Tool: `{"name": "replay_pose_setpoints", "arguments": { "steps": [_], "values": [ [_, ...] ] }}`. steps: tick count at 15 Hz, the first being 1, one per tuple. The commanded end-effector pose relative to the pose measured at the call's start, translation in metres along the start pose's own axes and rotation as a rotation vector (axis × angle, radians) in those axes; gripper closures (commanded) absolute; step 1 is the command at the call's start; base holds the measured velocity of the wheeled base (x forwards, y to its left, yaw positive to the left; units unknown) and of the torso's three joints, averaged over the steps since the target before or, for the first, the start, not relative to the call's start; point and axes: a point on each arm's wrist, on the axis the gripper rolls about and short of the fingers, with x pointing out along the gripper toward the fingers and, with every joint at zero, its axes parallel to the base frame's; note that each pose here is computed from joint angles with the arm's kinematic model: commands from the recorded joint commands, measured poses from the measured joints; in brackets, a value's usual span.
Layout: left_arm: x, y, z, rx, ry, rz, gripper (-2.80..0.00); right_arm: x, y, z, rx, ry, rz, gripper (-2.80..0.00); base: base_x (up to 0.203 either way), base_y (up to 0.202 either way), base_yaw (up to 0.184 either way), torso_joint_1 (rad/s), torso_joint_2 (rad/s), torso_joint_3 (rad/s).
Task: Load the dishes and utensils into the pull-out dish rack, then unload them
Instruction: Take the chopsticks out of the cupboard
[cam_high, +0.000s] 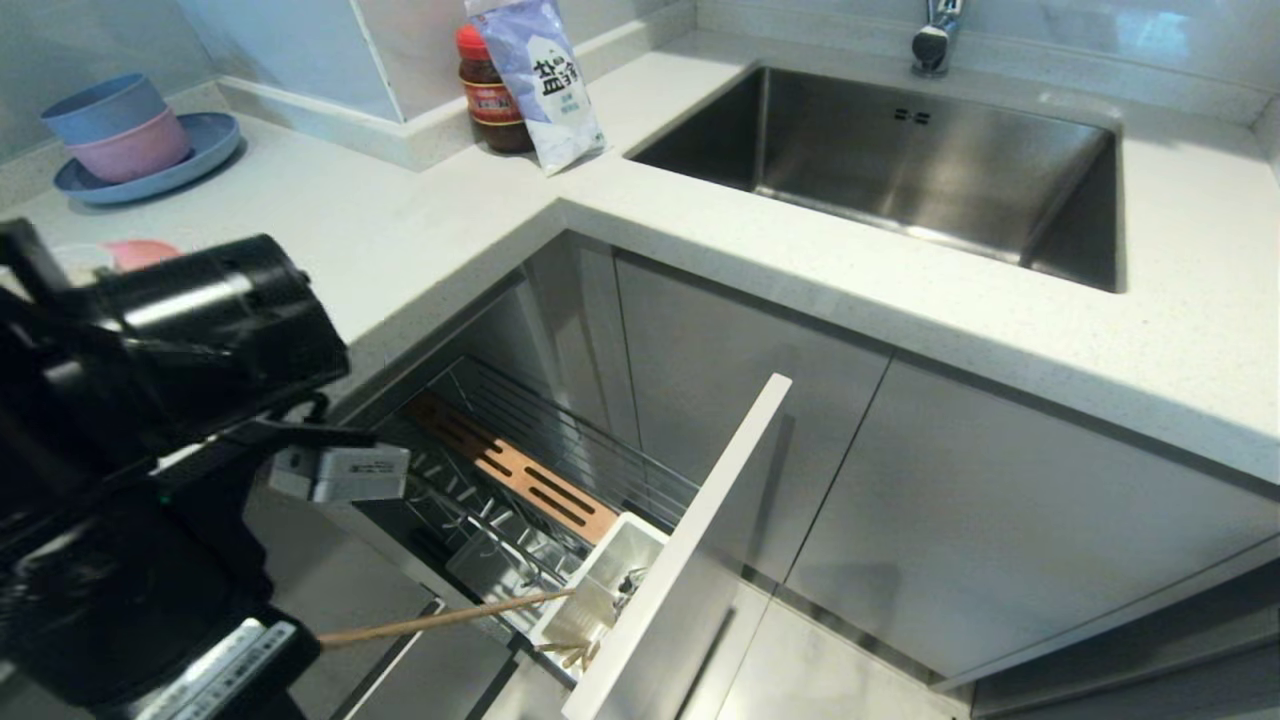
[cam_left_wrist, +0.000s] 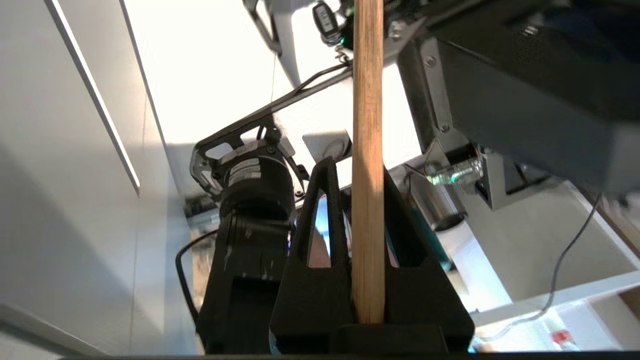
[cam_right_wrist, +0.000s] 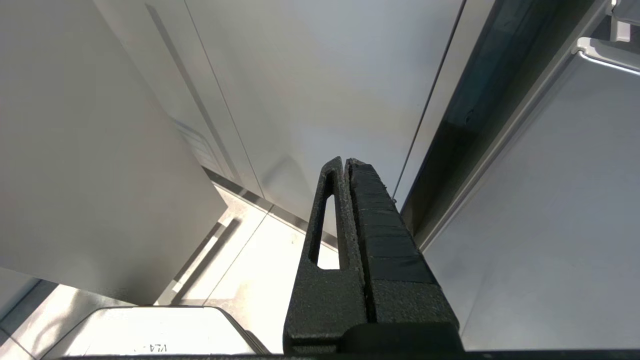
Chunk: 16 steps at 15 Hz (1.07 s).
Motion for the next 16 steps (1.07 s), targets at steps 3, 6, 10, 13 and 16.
{"name": "replay_pose_setpoints", "arguments": {
  "steps": [3,6,10,13,16],
  "values": [
    [-0.042,0.007,-0.042,0.033,-0.198,-0.064,0.0,0.0,0.0,0.0,0.0,-0.001,0.0,0.0,0.0,0.0,0.0,0.0,0.0,0.0],
    [-0.063,0.013,-0.064,0.038,-0.323,-0.101,0.0,0.0,0.0,0.0,0.0,-0.001,0.0,0.0,0.0,0.0,0.0,0.0,0.0,0.0],
    [-0.093,0.024,-0.091,-0.013,-0.515,-0.133,0.0,0.0,0.0,0.0,0.0,-0.001,0.0,0.0,0.0,0.0,0.0,0.0,0.0,0.0],
    [-0.11,0.032,-0.108,-0.097,-0.645,-0.121,0.0,0.0,0.0,0.0,0.0,-0.001,0.0,0.0,0.0,0.0,0.0,0.0,0.0,0.0],
    [-0.123,0.036,-0.123,-0.191,-0.8,-0.07,0.0,0.0,0.0,0.0,0.0,-0.001,0.0,0.0,0.0,0.0,0.0,0.0,0.0,0.0]
  ]
}}
